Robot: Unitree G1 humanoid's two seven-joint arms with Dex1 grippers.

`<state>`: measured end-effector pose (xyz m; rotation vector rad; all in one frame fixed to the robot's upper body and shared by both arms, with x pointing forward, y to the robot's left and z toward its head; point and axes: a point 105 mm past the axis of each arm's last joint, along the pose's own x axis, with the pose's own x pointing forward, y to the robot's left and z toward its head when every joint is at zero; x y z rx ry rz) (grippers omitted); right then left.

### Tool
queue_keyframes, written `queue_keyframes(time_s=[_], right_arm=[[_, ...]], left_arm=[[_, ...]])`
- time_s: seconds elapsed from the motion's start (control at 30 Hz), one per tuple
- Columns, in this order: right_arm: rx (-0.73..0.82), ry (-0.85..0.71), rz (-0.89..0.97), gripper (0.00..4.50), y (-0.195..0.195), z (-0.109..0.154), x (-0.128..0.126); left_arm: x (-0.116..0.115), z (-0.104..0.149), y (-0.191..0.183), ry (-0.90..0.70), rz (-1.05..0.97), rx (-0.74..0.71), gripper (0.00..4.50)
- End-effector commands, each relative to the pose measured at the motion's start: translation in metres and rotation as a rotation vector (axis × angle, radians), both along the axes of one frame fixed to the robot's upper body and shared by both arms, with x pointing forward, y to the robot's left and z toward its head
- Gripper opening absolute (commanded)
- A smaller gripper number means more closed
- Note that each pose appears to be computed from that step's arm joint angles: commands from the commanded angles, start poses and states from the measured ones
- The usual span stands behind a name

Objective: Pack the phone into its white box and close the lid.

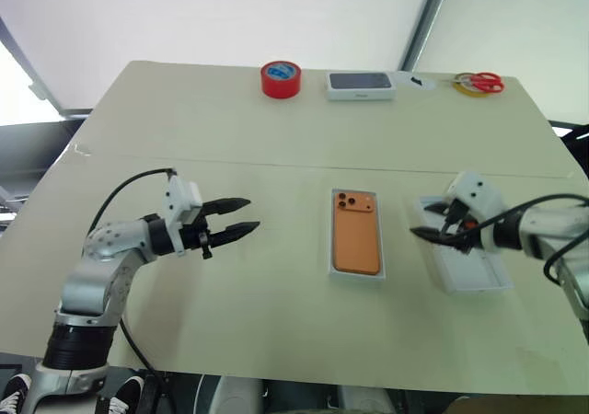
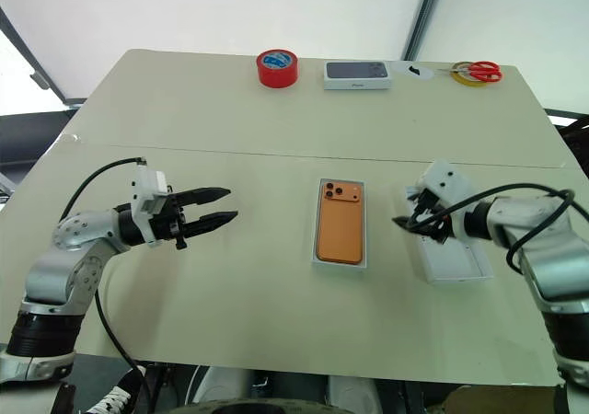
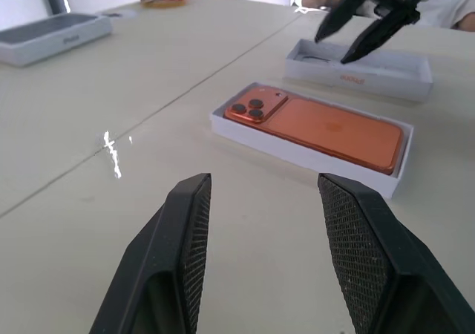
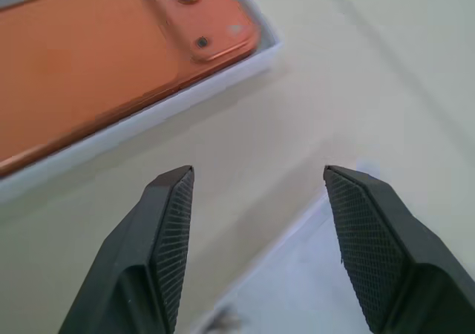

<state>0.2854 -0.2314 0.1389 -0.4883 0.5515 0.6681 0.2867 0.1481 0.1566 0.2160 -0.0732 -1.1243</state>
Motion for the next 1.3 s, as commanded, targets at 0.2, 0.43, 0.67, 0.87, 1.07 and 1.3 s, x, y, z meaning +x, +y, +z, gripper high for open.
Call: queue_keyframes(time_s=[0.2,0.43,0.67,0.87,1.07,1.3], right_arm=[[-0.116,0.052,-0.220,2.88,-0.017,-0.006,-0.023],[0.041,0.178,-0.367,2.88,-0.003,-0.008,-0.023],[0.103,0.218,-0.471,2.88,-0.002,-0.014,-0.001],[0.042,0.247,-0.485,2.34,0.000,-0.025,-0.001],[0.001,0.265,-0.482,0.08,0.004,-0.037,-0.006],[0.021,0.211,-0.525,0.08,0.004,-0.027,0.008]], left_arm=[[-0.007,0.001,0.009,-0.094,-0.038,0.045,2.40],[-0.014,0.000,0.006,-0.084,-0.102,0.052,2.40],[-0.017,0.002,0.003,-0.098,-0.123,0.062,2.40],[-0.024,-0.001,-0.002,-0.093,-0.109,0.048,2.40],[-0.024,0.000,0.000,-0.091,-0.087,0.049,2.40],[-0.021,-0.001,0.000,-0.082,-0.070,0.044,2.40]])
